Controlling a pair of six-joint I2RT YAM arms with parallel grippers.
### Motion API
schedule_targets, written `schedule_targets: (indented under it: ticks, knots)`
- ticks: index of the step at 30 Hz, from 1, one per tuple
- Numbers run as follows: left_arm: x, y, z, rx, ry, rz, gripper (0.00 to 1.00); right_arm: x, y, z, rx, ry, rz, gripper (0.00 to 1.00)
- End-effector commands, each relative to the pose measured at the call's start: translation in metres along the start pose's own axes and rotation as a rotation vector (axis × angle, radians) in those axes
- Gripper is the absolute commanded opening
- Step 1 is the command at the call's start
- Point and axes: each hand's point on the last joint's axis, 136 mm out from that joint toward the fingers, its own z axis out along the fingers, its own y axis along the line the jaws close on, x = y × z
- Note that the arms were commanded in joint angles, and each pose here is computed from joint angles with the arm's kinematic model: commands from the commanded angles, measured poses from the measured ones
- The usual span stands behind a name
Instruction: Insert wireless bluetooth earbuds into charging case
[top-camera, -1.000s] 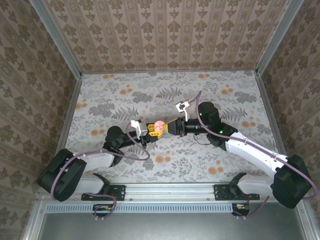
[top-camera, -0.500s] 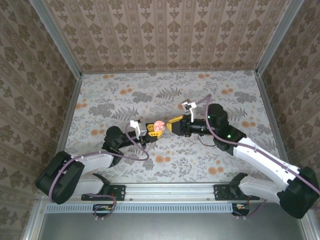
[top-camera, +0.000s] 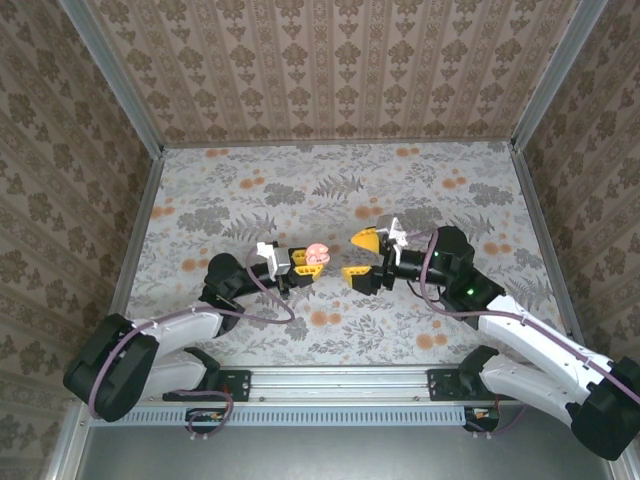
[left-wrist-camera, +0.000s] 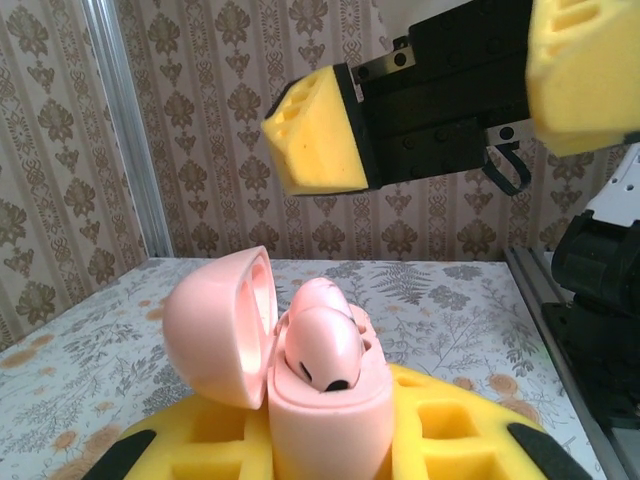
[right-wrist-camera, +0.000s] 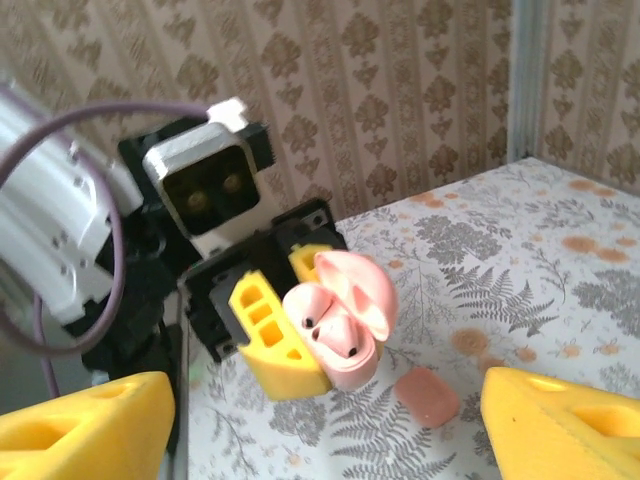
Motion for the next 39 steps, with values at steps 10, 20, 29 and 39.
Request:
schedule_targets:
  ticks: [10, 20, 29, 39]
  knots:
    - [-0.015, -0.009, 0.0, 0.041, -0.026, 0.035, 0.14, 0.019, 0.007, 0.037, -0.249, 0.128, -0.201, 0.9]
    - [-0.013, -0.008, -0.001, 0.028, -0.015, 0.042, 0.14, 0.013, 0.017, 0.054, -0.405, 0.102, -0.157, 0.85]
    - [-0.006, -0.005, -0.001, 0.012, 0.0, 0.03, 0.14, 0.002, 0.033, 0.038, -0.441, 0.048, -0.209, 0.75]
    - [0.004, 0.001, 0.002, -0.014, 0.019, -0.063, 0.14, 0.015, 0.01, 0.013, -0.18, 0.041, -0.188, 0.7]
